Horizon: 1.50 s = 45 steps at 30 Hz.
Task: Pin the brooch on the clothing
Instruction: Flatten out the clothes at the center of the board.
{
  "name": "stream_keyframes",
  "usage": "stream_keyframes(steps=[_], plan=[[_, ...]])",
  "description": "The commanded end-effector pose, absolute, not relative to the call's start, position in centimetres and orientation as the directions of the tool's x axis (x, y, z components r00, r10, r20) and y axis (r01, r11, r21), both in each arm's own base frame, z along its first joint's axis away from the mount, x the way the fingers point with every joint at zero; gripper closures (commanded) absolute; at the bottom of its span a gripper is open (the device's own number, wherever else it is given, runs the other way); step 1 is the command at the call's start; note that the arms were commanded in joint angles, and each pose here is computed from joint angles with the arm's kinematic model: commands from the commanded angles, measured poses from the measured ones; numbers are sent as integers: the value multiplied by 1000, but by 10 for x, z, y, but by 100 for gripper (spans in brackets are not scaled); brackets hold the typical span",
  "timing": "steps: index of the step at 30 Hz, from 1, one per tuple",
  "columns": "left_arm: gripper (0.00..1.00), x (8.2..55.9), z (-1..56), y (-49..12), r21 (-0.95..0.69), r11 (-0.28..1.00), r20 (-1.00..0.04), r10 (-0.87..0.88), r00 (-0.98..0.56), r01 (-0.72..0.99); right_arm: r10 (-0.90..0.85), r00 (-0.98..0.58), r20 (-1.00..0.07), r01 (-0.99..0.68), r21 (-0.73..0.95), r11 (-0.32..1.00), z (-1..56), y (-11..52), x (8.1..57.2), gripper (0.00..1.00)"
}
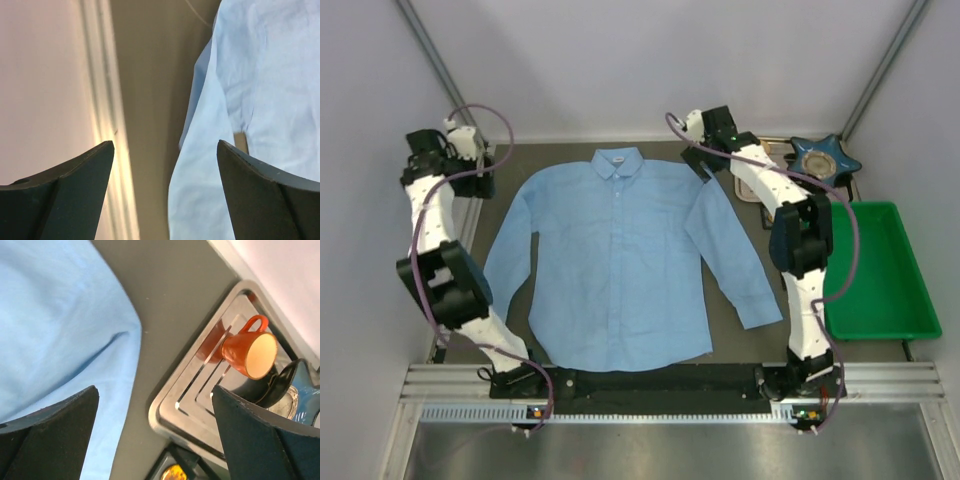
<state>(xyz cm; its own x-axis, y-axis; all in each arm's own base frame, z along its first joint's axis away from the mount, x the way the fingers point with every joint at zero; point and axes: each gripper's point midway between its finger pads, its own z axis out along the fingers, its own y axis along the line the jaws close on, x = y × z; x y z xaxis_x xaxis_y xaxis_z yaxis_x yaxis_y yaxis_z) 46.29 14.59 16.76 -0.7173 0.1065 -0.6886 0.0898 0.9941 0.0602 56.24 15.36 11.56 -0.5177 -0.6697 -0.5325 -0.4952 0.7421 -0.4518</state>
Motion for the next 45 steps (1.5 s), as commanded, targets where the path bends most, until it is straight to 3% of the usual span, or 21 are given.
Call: stream_keyframes(steps=[1, 7, 14, 17, 21, 26, 30, 37, 45], plan=[[12, 375, 171, 130, 28, 982, -623, 164, -765, 188, -687, -340, -642, -631, -385, 673, 202, 206, 513, 6], [12, 276, 123, 109, -78, 969, -460, 175, -871, 236, -733, -251, -632, -835, -241, 494, 201, 273, 432, 8], [10, 206, 88, 115, -42, 975, -345, 190, -919, 218, -781, -253, -571, -943, -33, 330, 155, 310, 341, 14], [11, 186, 85, 106, -103, 967, -336, 187, -923, 234, -803, -273, -531, -956, 55, 289, 132, 315, 307, 18], [14, 180, 91, 69, -150, 871, -462, 357, -812, 469, -808, -319, -496, -948, 171, 269, 109, 320, 275, 23], [27, 180, 85, 36, -247, 776, -486, 419, -767, 580, -829, -382, -408, -924, 144, 354, 69, 312, 291, 30], [30, 182, 68, 11, -319, 735, -428, 453, -782, 599, -812, -461, -357, -886, 132, 445, 42, 291, 314, 37], [14, 168, 51, 13, -442, 763, -312, 362, -878, 472, -789, -519, -329, -853, 136, 504, 33, 267, 324, 38], [19, 148, 40, 14, -602, 680, -201, 377, -904, 418, -794, -520, -315, -850, 103, 516, 29, 263, 329, 39]])
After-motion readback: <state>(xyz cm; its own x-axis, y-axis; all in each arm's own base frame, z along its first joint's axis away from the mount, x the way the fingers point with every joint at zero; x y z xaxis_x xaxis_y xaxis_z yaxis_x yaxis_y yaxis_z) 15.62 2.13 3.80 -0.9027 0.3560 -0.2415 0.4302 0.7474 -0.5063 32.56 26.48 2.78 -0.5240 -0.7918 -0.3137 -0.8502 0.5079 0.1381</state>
